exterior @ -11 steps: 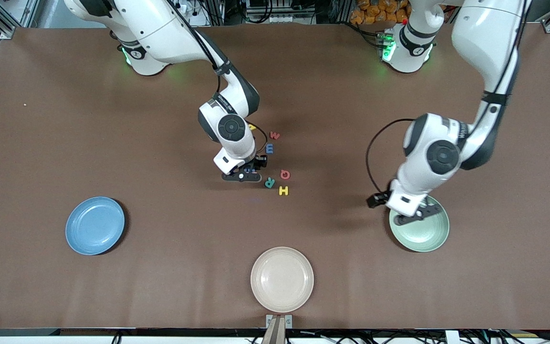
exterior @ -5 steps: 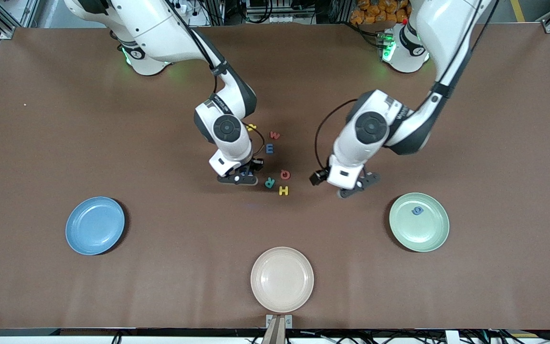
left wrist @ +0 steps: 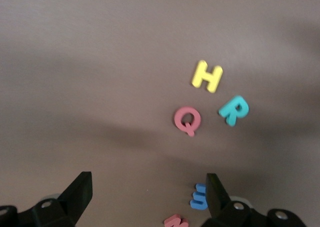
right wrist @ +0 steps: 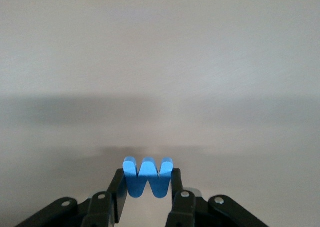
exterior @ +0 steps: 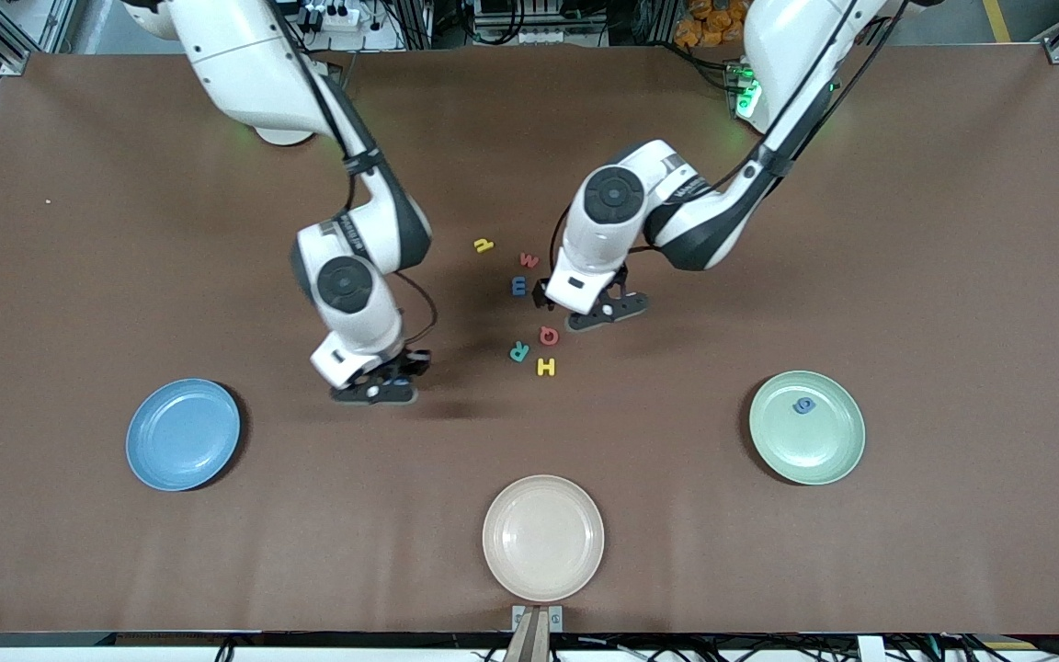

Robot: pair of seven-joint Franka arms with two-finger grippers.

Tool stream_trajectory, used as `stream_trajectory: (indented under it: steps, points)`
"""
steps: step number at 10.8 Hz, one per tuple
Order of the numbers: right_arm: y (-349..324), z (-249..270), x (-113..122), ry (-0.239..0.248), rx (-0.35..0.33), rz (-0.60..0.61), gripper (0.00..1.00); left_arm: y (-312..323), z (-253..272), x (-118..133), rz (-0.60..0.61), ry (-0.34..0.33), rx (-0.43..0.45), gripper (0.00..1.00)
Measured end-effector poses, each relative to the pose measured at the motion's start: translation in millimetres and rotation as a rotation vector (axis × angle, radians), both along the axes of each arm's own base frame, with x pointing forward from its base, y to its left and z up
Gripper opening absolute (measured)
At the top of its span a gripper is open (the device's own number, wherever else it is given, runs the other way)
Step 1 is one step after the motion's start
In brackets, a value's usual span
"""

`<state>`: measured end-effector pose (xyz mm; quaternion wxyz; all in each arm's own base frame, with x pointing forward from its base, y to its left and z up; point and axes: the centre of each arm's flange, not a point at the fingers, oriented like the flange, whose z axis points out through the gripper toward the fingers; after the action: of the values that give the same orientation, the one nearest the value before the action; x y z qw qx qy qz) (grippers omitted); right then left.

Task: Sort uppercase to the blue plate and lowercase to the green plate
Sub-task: 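Place the W on the blue plate while the left gripper grasps the 3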

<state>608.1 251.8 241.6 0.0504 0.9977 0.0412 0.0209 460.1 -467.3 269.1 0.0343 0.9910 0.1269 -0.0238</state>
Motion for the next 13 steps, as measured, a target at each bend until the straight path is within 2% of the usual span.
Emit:
stream_trajectory:
  steps: [2, 4, 5, 6, 7, 8, 11, 13]
  points:
    - [-65.7, 25.4, 31.3, 0.025, -0.029, 0.115, 0.39, -32.4, -7.5, -16.5, -0.063, -0.006, -0.009, 0.96]
    - [-132.0, 45.0, 58.0, 0.019, -0.035, 0.237, 0.39, -61.0, -19.7, -29.1, -0.124, -0.024, 0.001, 0.85]
    - [-168.5, 53.2, 68.8, 0.015, -0.041, 0.298, 0.39, -70.2, -30.2, -34.2, -0.154, -0.035, 0.02, 0.83]
    - [-201.8, 60.3, 77.1, 0.01, -0.047, 0.347, 0.39, -77.2, -40.5, -39.2, -0.183, -0.039, 0.034, 0.73]
    - [-230.3, 65.2, 83.4, 0.007, -0.055, 0.384, 0.39, -81.2, -50.6, -42.1, -0.208, -0.038, 0.046, 0.71]
    - [-253.6, 67.2, 88.9, 0.005, -0.063, 0.408, 0.39, -82.8, -59.5, -41.8, -0.227, -0.036, 0.054, 0.64]
    - [-298.6, 62.7, 103.0, 0.001, -0.085, 0.426, 0.41, -86.9, -72.0, -39.1, -0.24, -0.034, 0.063, 0.62]
    - [-294.1, 62.5, 107.4, -0.011, -0.084, 0.433, 0.66, -93.4, -70.7, -43.4, -0.248, -0.032, 0.055, 0.62]
